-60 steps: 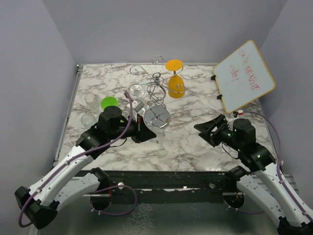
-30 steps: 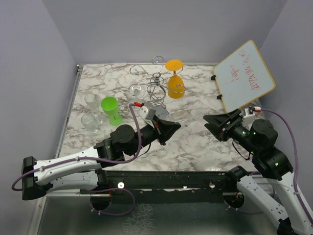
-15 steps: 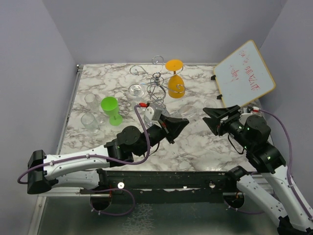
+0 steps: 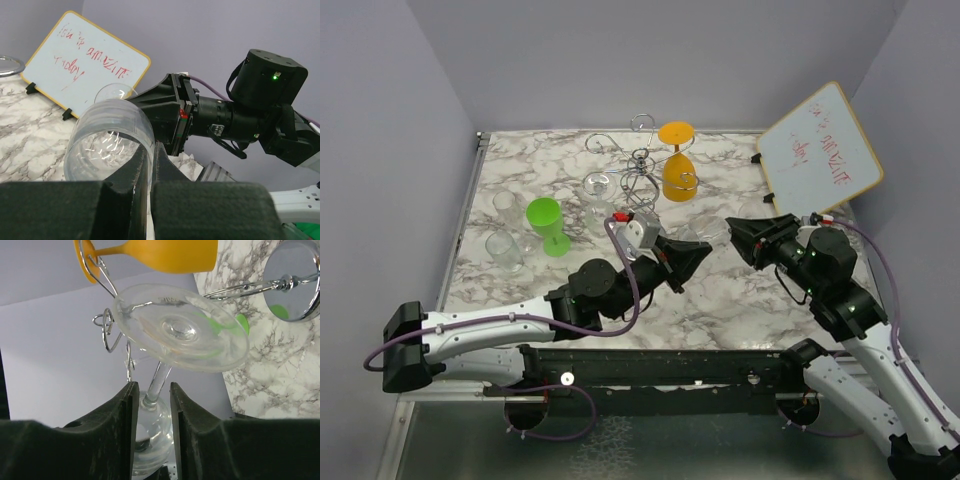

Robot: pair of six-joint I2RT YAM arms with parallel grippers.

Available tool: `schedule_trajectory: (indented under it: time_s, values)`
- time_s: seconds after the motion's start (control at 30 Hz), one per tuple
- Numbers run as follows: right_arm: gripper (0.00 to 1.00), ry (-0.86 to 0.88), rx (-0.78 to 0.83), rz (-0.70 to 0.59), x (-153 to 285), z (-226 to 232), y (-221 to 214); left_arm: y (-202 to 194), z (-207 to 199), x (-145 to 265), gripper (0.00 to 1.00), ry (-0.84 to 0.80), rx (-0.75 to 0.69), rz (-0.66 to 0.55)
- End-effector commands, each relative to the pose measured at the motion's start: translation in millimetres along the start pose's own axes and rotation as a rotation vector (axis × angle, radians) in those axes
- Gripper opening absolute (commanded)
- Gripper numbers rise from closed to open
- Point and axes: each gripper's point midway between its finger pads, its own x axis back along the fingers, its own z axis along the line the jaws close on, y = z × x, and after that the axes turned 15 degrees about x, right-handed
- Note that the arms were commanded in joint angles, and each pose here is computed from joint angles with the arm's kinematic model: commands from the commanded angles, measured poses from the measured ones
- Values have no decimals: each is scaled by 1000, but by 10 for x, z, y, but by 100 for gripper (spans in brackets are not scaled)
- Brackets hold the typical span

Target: Place the wine glass upside down on the wine glass rack

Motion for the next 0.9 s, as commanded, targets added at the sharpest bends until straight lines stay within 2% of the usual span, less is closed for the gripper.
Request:
schedule_trajectory:
  time_s: [0.0,0.23,0.37,0.5,0.87]
  values:
    - [34,74,-12,61,8,137,-103,135,-125,-26,0,-59,14,-90]
    - [20,110,-39,98,46,216,-159,7,-109,-13,0,-75,-14,-81]
    - [2,131,-25,109,23,222,-183,-50,-126,12,0,-95,-11,-65]
    - [1,143,32,80,-3,235,-142,-98,-113,67,1,-100,14,-51]
    - [1,341,401,-185,168,627,210,-156,10,230,45,-77,72,-42]
